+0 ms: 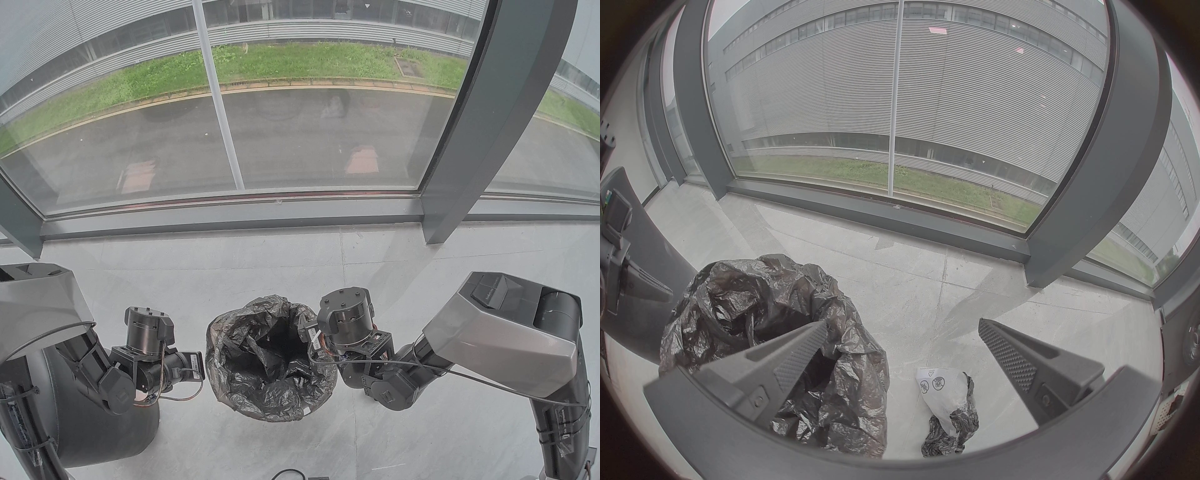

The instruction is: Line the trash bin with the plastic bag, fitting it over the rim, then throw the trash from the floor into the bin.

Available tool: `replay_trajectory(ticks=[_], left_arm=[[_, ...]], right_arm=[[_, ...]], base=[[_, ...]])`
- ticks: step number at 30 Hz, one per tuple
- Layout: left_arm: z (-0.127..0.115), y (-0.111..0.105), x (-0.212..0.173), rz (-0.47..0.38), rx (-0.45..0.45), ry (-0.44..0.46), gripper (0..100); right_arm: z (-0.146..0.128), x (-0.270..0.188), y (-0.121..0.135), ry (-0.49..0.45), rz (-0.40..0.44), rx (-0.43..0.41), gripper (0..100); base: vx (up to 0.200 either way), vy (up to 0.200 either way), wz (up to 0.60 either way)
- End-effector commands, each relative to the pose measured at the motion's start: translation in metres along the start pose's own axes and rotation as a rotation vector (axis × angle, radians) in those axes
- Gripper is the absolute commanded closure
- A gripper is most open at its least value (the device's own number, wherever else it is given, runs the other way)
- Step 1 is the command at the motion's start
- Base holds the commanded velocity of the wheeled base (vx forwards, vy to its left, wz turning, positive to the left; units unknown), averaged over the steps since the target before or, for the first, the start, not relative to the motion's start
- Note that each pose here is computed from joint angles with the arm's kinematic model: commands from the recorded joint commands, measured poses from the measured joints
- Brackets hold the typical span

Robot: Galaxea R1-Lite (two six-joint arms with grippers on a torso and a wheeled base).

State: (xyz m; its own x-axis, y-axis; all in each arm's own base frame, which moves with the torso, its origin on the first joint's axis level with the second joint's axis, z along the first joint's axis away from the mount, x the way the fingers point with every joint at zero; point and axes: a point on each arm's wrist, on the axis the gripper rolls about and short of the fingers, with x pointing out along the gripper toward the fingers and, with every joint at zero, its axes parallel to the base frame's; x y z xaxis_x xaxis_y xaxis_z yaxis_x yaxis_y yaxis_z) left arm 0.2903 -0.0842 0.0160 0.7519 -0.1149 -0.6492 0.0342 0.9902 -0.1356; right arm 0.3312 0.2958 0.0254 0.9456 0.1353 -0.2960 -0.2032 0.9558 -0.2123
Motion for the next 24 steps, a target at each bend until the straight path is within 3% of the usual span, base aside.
replay_trajectory(ticks=[1, 14, 20, 24], left_arm=[[0.002, 0.000, -0.002, 0.003, -0.002, -0.008, 100], [-0.010, 0.005, 0.006, 0.024, -0.012, 0.034, 100], [-0.002, 0.002, -0.012, -0.022, -0.029, -0.068, 100], [-0.002, 0.001, -0.023, -0.074, -0.028, -0.072, 100]], right_arm=[[-0.001, 0.000, 0.000, 0.002, 0.000, -0.002, 0], [-0.003, 0.000, 0.000, 0.006, -0.003, 0.000, 0], [0.007, -0.010, -0.008, -0.030, -0.010, 0.013, 0], [0.011, -0.020, -0.028, -0.037, -0.018, 0.030, 0]], base=[[0.000, 0.000, 0.00], [0.000, 0.000, 0.00], [0.000, 0.000, 0.00], [0.000, 0.000, 0.00]])
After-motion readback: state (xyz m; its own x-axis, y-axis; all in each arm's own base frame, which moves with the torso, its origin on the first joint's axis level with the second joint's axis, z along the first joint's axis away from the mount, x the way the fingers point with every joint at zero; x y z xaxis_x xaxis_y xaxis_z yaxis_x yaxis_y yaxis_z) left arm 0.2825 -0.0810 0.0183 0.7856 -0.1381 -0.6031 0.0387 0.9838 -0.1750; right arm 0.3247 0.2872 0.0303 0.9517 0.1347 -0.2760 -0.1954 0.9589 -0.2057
